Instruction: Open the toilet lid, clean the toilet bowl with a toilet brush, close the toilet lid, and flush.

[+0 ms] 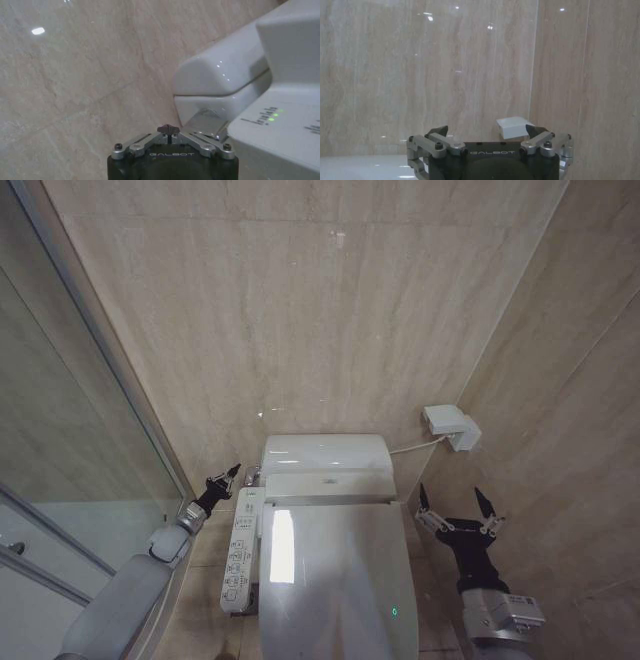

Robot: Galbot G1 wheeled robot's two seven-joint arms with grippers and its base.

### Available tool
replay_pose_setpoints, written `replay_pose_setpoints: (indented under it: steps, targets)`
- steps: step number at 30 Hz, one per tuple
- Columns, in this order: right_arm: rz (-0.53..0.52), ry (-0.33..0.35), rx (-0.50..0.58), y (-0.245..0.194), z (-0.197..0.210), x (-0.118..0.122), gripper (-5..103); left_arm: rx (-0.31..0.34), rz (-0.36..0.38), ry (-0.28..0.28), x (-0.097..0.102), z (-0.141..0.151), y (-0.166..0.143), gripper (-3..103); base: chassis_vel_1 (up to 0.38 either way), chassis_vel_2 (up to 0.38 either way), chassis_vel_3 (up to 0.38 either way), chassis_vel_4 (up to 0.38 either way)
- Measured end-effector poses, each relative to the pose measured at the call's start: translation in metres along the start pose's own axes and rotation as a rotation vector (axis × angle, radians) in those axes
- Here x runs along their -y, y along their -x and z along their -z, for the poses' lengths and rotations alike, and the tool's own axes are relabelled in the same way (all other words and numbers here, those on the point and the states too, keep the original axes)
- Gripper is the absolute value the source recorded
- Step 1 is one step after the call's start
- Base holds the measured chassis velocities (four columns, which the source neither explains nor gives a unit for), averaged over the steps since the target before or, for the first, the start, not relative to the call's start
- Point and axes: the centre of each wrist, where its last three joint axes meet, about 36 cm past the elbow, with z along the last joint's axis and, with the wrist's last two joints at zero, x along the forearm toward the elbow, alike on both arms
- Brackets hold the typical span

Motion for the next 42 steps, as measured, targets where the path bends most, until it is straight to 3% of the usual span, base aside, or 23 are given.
replay_pose_setpoints:
  steps: [18,24,42]
  targets:
    - [0.0,0.0,0.0,0.0,0.0,0.0,100,0.056,-0.048,0.049,-0.005,0.009,0.0,0,0.0,0.0,0.0,0.0]
    - [0.0,0.0,0.0,0.0,0.0,0.0,100,0.072,-0.063,0.037,0.007,0.011,-0.002,0,0.0,0.0,0.0,0.0]
    - [0.0,0.0,0.0,0.0,0.0,0.0,100,0.045,-0.078,0.029,0.011,-0.001,-0.006,0,0.0,0.0,0.0,0.0]
